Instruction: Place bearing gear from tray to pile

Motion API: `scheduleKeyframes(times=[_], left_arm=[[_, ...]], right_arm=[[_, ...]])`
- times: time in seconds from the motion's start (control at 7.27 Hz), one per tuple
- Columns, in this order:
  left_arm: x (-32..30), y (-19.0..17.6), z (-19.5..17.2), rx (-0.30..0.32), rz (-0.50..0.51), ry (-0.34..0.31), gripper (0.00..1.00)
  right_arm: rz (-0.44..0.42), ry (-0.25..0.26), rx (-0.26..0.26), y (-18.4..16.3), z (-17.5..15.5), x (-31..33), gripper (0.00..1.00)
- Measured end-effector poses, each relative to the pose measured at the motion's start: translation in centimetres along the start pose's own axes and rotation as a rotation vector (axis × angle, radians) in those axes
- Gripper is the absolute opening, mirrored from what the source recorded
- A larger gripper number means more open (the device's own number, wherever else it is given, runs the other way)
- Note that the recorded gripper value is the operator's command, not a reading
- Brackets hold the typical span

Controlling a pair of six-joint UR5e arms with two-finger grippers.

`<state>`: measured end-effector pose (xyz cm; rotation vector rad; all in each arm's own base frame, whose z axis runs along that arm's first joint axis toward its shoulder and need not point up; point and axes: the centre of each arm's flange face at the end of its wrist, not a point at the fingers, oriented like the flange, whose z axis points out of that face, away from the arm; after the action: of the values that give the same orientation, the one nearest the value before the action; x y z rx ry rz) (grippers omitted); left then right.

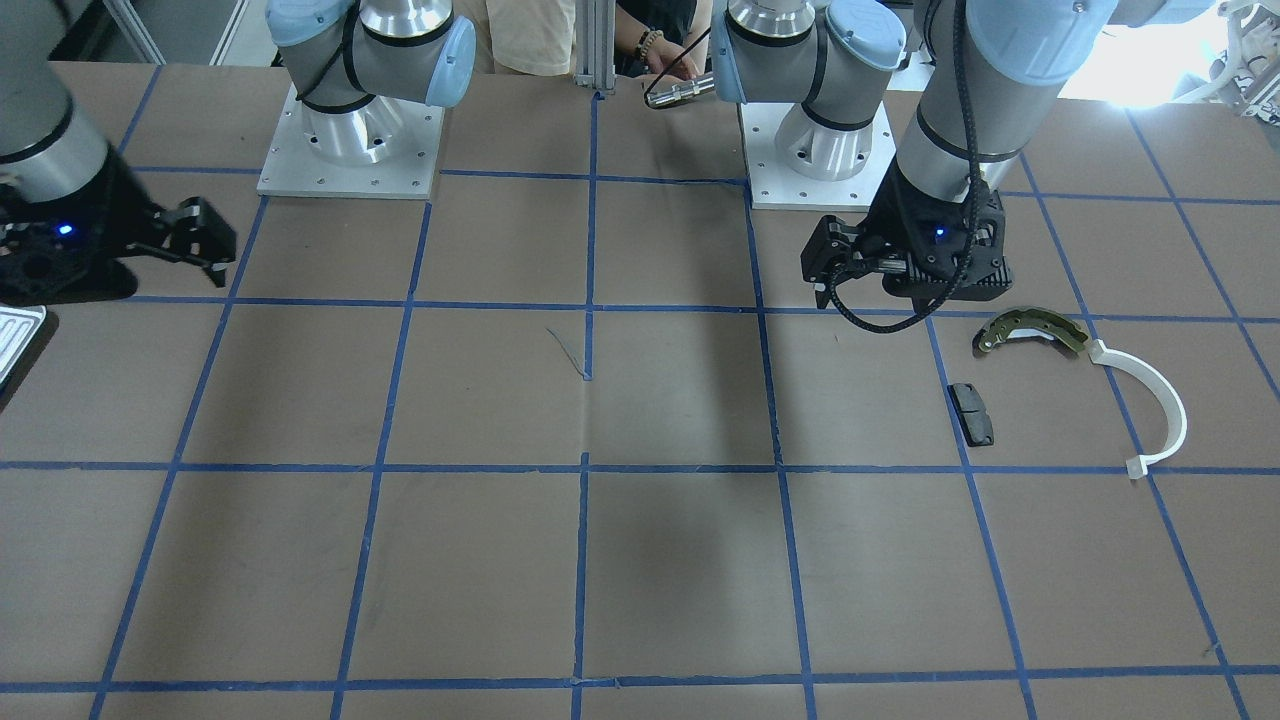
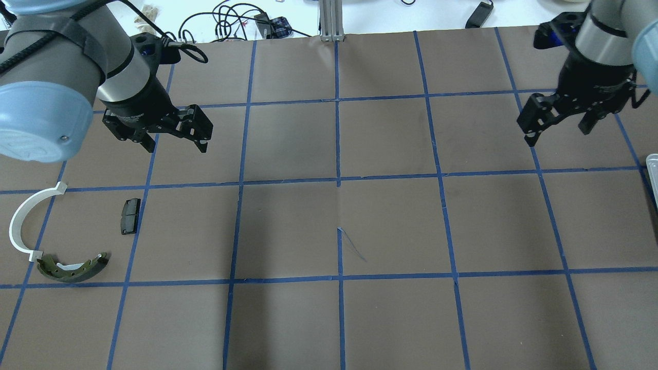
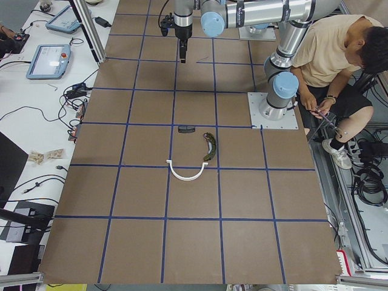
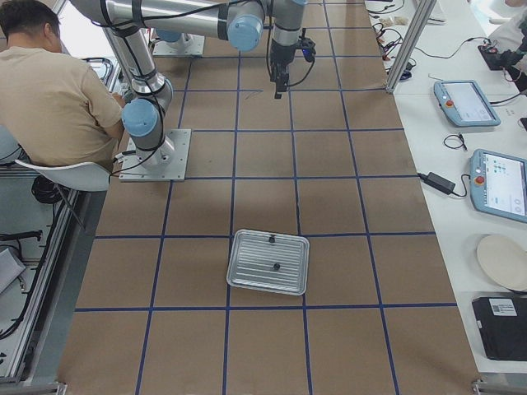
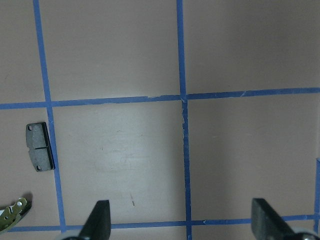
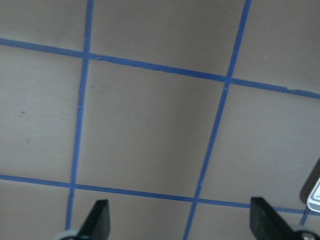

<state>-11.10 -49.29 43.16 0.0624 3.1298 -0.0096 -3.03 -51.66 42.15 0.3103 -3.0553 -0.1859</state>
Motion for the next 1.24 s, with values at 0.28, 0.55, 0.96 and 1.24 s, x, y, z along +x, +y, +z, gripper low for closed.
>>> scheduleKeyframes(times=[0.28, 0.55, 0.96, 1.24], left_arm=[[0.0, 0.0, 0.1, -0.003, 0.001, 0.0, 1.0], [0.0, 0.0, 0.2, -0.004, 0.001, 0.002, 1.0], [-0.1, 0.1, 0.2, -0.004, 0.0, 0.001, 1.0], [-0.1, 0.1, 0.3, -0.007, 0.0, 0.0, 1.0]], right_arm=[[-0.061, 0.001, 0.027, 0.3, 5.8, 14.0, 1.0], [-0.095, 0.027, 0.054, 2.9, 13.3, 26.8, 0.91], [-0.166, 0.031, 0.096, 7.0, 23.2, 36.8, 0.88], [-0.179, -0.002, 0.075, 8.0, 26.6, 38.2, 0.75]])
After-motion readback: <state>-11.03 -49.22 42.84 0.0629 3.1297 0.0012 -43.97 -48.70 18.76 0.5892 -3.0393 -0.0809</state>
